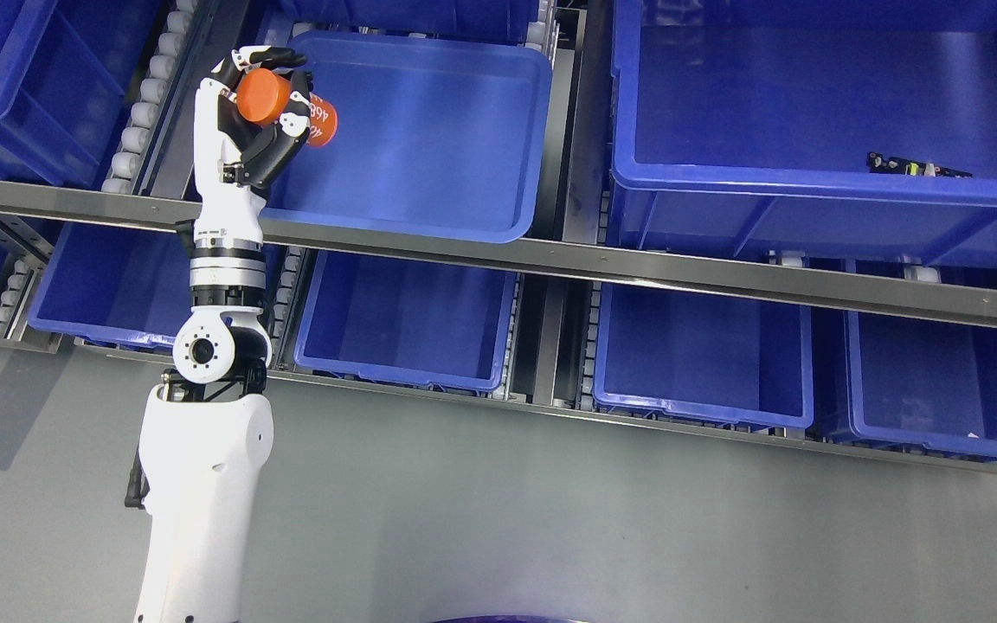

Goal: Grab orange capacitor from left shelf to right desk
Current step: 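Hold the capacitor in the left hand while turning toward the steel table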

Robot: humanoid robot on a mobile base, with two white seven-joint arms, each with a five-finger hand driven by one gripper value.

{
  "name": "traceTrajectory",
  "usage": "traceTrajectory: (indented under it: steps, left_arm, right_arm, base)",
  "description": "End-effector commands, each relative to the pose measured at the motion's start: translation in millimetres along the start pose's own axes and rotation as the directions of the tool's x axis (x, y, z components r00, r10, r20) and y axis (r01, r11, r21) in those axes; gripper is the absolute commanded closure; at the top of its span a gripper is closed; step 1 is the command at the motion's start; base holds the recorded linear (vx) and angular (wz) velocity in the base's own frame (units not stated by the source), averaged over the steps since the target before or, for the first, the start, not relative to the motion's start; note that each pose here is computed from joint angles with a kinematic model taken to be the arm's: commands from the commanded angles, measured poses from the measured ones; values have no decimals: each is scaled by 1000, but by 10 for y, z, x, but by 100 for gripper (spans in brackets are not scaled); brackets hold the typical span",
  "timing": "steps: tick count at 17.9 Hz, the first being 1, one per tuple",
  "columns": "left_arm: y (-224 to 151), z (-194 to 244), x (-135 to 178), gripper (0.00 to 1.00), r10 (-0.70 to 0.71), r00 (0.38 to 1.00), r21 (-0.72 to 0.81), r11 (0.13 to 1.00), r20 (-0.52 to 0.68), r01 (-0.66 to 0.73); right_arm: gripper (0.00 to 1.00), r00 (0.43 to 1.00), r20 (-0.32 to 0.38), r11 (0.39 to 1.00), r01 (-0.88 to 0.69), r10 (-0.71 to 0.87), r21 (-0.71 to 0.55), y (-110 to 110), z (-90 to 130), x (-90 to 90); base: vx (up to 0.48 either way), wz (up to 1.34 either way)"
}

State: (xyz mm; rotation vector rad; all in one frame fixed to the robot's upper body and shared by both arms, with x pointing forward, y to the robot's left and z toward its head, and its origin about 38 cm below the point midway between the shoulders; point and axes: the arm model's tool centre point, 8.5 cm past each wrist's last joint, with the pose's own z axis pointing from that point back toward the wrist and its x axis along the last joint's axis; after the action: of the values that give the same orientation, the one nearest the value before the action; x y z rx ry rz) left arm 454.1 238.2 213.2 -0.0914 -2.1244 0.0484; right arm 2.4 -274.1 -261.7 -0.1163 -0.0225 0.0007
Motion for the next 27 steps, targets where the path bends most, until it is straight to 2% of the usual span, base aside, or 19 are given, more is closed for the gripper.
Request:
traceTrajectory:
  steps: [1,17,20,27]
  left_arm:
    - [57,3,323,99,-14,995,-2,1000,95,15]
    - [52,24,465,99,-11,988,-5,1000,156,12]
    - [-5,204,378,99,-12,987,-79,997,159,25]
    - [-110,387,257,98,-1,991,-116,993,134,16]
  right_arm:
    - [0,1000,-2,1000,8,-8,-18,-114,-3,-69]
    - [0,1000,-2,1000,8,-8,-18,-114,-3,-69]
    - [0,1000,-2,1000,8,-8,-18,-114,-3,-69]
    - [0,1000,-1,1000,8,-8,-18,-114,-3,-67]
  base:
    - [0,0]
    - [-93,45]
    - [-156,46]
    - [-149,-214]
